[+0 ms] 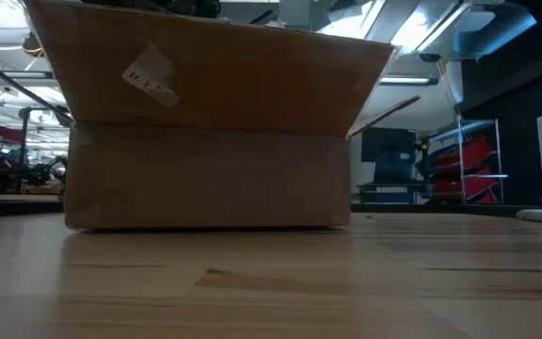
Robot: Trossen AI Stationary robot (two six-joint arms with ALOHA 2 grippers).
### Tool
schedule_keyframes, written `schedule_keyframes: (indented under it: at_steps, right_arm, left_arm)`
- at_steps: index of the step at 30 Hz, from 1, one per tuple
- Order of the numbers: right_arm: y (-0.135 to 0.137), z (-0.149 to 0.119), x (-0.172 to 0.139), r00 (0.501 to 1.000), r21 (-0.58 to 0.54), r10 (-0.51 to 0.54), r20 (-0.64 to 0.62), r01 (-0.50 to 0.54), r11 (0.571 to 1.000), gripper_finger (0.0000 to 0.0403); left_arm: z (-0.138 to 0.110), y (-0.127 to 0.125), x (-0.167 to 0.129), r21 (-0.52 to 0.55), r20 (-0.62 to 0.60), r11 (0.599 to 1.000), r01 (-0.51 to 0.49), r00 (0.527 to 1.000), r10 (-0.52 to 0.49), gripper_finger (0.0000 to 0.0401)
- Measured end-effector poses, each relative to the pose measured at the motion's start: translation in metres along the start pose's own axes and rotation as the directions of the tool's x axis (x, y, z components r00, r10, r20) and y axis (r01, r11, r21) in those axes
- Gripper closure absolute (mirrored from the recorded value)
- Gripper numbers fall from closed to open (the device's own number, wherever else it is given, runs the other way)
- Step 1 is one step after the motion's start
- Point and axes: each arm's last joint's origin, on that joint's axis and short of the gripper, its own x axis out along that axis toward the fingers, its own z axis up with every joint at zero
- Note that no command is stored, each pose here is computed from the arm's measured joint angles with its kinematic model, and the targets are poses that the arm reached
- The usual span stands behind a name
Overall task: Unpack boxes
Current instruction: Put the white adapter into the transparent zip bag
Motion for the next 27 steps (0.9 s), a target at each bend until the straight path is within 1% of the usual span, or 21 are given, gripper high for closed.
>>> schedule_keyframes:
  at_steps: [4,11,15,24,27]
  right_arm:
    - [-0.004,-0.007,0.002,0.999,0.016,0.020,-0.035,-0.019,1.000,0.0222]
    - [-0.018,-0.008,-0.010,0.998,0.039,0.014,-0.066,-0.011,0.999,0.0222]
    - [-0.017,-0.007,-0.012,0.997,0.036,0.036,-0.066,-0.034,0.999,0.0222]
    - [-0.020,-0.006,-0.014,0.998,0.025,0.031,-0.058,-0.030,0.999,0.0222]
    - [-0.020,-0.005,-0.013,0.998,0.014,0.047,-0.042,-0.047,0.999,0.0222]
  left_arm:
    - [0.000,0.000,0.000,-0.001,-0.003,1.000,0.000,1.000,0.000,0.0401]
    - [-0.003,0.000,0.000,-0.009,-0.034,1.000,-0.002,0.999,0.001,0.0401]
    - [-0.003,0.000,0.000,-0.009,-0.033,1.000,-0.002,0.999,0.002,0.0401]
    - [-0.003,0.001,0.000,-0.009,-0.033,1.000,-0.004,0.999,0.004,0.0401]
    - [-0.003,0.001,0.000,-0.009,-0.032,1.000,-0.003,0.999,0.003,0.0401]
